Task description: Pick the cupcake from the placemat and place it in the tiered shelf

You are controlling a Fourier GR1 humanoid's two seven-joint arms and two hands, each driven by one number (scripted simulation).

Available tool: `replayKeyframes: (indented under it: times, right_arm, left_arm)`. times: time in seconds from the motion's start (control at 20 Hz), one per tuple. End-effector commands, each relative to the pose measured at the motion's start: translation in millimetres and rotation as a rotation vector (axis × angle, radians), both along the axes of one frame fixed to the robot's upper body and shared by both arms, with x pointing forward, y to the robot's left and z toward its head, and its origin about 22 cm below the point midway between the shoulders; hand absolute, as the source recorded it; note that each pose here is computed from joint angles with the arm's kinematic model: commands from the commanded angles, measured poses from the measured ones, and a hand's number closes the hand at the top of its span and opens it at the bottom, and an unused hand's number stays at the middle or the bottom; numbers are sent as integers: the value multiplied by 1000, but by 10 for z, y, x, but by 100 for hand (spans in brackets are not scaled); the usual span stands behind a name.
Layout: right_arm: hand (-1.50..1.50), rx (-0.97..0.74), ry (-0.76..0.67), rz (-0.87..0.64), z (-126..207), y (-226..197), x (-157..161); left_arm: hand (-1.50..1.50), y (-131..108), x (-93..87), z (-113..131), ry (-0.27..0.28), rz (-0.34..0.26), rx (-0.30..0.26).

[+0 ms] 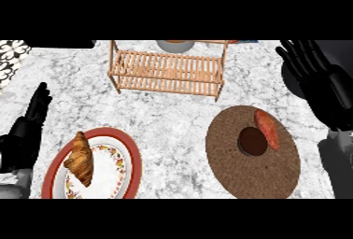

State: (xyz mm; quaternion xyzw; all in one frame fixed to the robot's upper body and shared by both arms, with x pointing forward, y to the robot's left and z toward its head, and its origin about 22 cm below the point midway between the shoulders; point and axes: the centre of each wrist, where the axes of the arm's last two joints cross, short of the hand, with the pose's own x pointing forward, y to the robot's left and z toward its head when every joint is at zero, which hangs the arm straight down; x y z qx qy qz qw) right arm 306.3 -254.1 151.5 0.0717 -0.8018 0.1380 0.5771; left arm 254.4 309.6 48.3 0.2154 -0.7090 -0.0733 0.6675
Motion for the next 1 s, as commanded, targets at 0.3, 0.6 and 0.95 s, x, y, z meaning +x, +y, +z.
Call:
replayKeyframes:
  times: [0.3, 0.6, 0.95]
  right_arm:
    - [150, -585, 139, -514, -104, -1481, -406]
    - [-150, -258, 254, -515, -1082, -2015, -787]
    - [-150, -389, 269, -206, -836, -2032, -675]
  left_arm:
    - [0, -51, -294, -616, 362, 73, -328]
    - [0, -267, -195, -755, 479, 0, -418]
    - [0, -122, -79, -828, 487, 4, -432]
